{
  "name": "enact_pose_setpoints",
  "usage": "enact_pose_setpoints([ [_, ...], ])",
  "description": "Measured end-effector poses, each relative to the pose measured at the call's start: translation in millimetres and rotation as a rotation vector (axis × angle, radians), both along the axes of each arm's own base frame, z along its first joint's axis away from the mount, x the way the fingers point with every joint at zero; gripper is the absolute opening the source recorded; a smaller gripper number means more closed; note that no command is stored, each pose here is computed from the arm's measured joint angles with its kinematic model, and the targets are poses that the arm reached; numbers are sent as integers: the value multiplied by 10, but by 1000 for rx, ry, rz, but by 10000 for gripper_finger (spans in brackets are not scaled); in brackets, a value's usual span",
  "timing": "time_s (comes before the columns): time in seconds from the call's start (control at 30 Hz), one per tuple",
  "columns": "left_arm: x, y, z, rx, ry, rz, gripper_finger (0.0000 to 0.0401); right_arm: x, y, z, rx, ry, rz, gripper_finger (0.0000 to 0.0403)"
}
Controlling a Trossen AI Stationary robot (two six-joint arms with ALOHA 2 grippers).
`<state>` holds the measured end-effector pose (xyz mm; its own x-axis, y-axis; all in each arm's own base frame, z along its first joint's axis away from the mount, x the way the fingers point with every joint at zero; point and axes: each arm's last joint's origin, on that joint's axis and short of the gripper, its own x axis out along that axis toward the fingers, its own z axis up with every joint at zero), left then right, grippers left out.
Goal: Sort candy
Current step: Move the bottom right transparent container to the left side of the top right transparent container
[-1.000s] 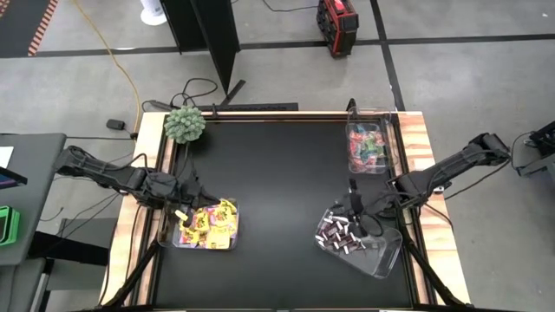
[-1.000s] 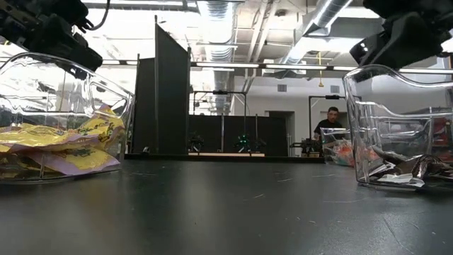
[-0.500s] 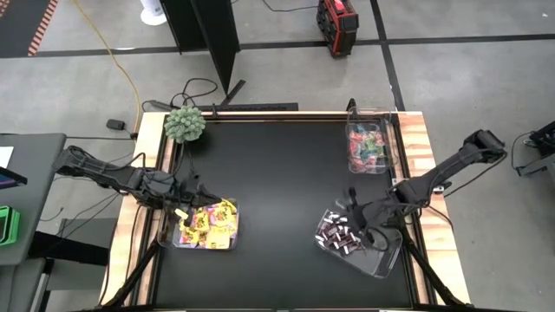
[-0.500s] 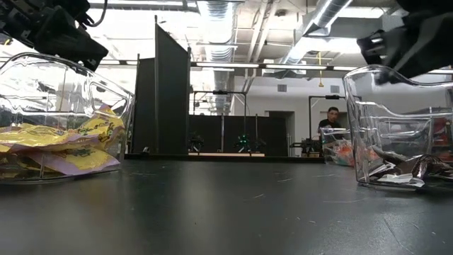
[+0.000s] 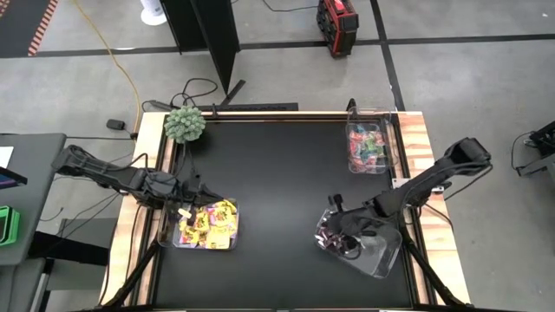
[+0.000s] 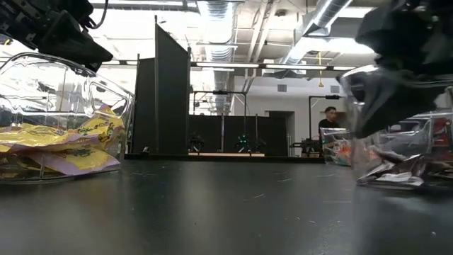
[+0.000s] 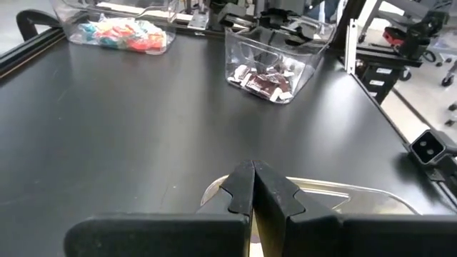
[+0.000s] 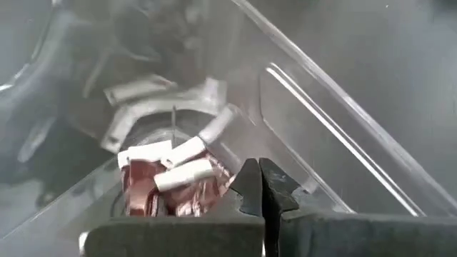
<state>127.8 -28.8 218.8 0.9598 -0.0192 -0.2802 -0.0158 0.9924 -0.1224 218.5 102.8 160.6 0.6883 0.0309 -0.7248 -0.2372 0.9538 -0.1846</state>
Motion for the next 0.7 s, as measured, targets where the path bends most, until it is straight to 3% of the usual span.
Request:
enact_pose_setpoints([
  [0.37,117,-32,-30,75,4,-19,0,481,-230,-30,-43,21,-117,1],
  [0.7,198,-55,-119,93,69,-22,0,577,-680,-47,-124,29,-302,0],
])
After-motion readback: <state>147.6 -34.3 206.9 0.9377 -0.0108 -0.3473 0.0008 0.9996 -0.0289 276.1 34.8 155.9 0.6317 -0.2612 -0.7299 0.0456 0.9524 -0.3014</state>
